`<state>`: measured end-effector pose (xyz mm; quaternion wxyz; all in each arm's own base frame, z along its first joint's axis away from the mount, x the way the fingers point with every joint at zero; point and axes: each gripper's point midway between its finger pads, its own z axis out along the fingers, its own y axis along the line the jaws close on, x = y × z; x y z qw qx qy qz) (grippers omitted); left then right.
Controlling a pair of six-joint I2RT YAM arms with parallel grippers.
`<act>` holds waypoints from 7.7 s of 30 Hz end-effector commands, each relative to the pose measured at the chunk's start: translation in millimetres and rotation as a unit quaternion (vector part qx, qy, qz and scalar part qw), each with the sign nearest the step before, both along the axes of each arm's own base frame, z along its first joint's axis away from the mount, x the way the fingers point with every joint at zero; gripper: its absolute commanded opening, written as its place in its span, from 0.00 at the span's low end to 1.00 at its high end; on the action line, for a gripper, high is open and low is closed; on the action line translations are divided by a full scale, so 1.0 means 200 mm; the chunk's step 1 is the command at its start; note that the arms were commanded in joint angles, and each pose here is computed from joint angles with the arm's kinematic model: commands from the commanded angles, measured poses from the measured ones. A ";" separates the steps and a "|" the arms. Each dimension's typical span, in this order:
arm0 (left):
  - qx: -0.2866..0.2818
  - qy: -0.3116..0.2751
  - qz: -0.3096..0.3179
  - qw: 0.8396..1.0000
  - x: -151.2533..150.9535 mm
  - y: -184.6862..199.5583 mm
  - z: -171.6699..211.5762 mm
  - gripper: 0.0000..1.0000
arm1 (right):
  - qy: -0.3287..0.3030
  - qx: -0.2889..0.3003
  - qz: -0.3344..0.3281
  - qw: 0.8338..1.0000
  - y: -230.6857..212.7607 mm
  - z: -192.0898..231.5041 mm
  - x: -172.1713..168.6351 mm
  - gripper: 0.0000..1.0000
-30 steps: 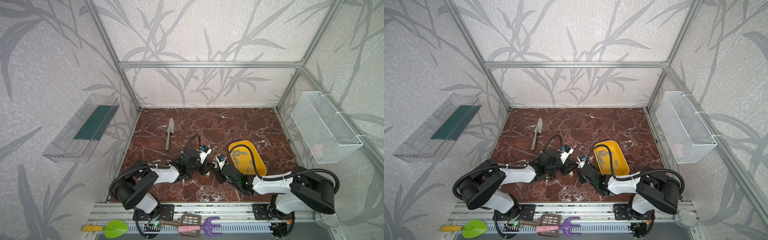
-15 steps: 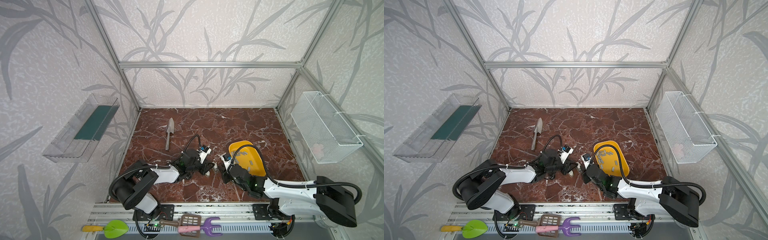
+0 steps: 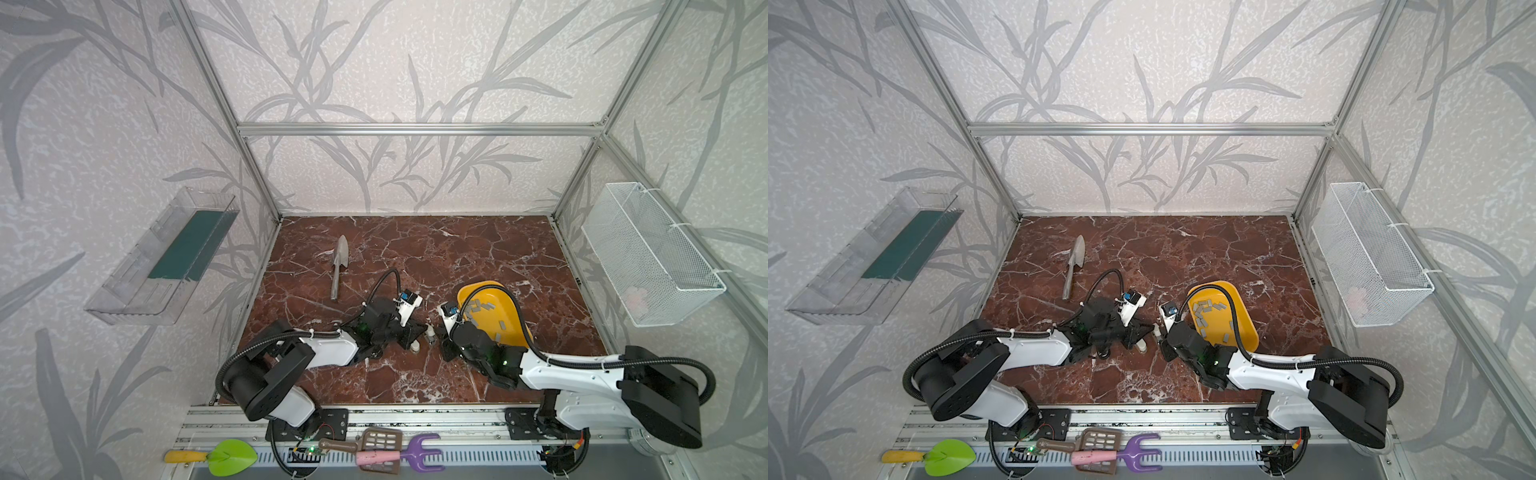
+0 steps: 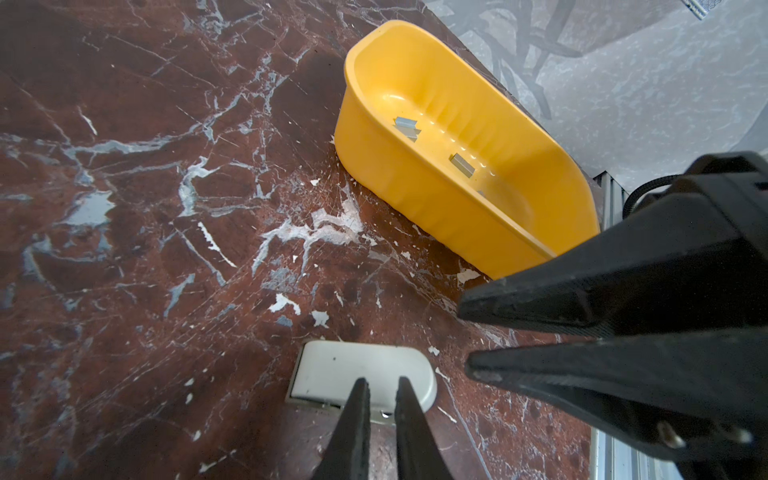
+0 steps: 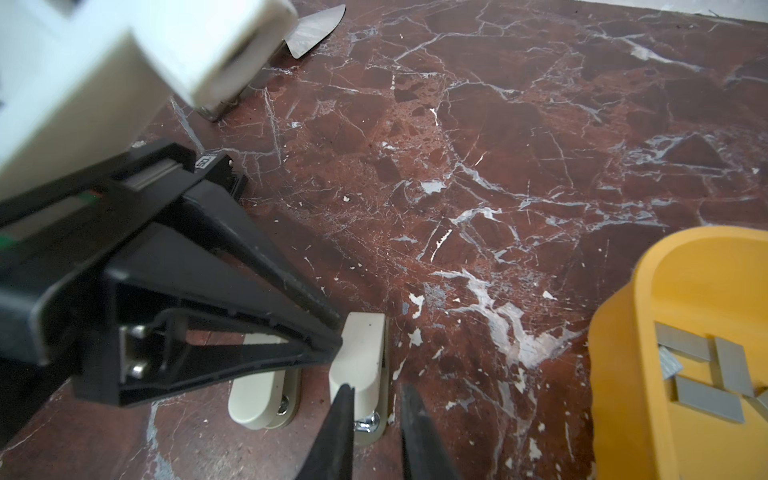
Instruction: Load the staples into the stapler
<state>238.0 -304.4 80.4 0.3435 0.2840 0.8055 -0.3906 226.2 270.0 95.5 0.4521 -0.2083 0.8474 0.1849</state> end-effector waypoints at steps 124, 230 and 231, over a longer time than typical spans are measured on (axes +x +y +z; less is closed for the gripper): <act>0.064 -0.136 0.392 0.908 0.15 0.85 0.45 0.47 | 0.035 -0.073 -0.264 0.961 -0.73 0.43 0.24 0.35; 0.200 -0.192 0.604 0.747 0.74 1.82 0.10 0.99 | -0.150 -0.077 -0.320 0.932 -1.31 -0.01 0.82 0.99; 0.202 -0.184 0.604 0.748 0.74 1.82 0.09 0.99 | -0.143 -0.079 -0.320 0.933 -1.31 0.00 0.83 0.99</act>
